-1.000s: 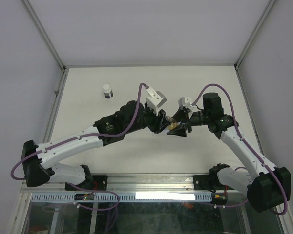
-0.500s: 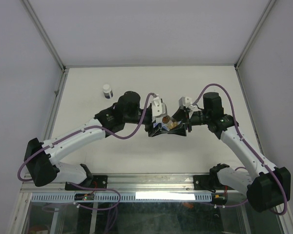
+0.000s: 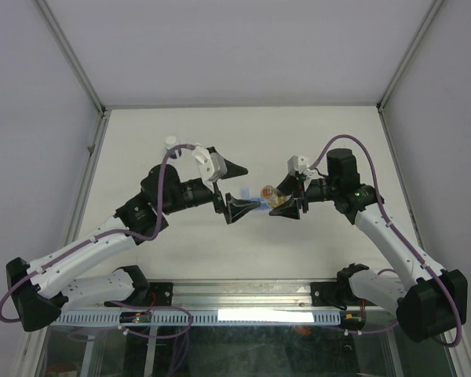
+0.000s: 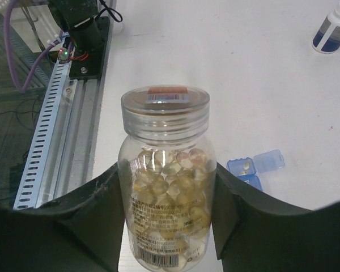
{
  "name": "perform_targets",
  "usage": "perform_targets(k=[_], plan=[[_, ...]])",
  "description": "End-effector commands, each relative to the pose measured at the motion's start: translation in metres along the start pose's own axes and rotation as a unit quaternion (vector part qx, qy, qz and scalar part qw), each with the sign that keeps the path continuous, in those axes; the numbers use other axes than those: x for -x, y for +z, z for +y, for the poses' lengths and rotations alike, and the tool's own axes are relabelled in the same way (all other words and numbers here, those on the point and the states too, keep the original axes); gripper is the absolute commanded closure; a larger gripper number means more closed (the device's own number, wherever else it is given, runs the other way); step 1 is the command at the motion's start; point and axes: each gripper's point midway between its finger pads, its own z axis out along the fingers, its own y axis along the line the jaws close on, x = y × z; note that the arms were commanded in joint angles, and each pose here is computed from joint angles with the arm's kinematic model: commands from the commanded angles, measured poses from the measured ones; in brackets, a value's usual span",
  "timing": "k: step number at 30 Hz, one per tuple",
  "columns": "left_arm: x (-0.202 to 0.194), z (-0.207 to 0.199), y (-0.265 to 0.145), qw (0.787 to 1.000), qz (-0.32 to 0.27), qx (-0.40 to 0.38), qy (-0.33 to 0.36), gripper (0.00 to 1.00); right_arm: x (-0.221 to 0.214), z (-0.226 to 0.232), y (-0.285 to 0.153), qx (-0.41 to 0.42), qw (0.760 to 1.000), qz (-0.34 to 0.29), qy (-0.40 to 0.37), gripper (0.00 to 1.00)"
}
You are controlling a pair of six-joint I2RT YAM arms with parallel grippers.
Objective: Sort the pills into containers
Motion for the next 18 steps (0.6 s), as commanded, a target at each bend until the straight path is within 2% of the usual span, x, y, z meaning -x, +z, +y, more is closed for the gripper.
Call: perform_targets(k=[1,4,6,10,18], plan=[[0.033,0.010,-0.009,0.981,-0.075,0.067,-0.167,0.01,0.027,-0.002,-0.004,-0.003,0.999,-0.024,-0.049,1.00],[0.025,0.008,-0.003,0.960,-0.068,0.074,-0.262,0.09,0.025,-0.003,-0.004,-0.003,0.999,-0.022,-0.046,1.00],[0.014,0.008,0.003,0.951,-0.053,0.091,-0.289,0.11,0.024,-0.004,-0.003,-0.004,0.999,-0.021,-0.044,1.00],[0.001,0.015,0.015,0.947,-0.022,0.167,-0.275,0.11,0.022,-0.006,-0.003,-0.006,0.999,-0.019,-0.042,1.00],[-0.018,0.013,0.032,0.947,0.038,0.205,-0.245,0.14,0.019,-0.008,-0.003,-0.008,0.999,-0.016,-0.039,1.00]])
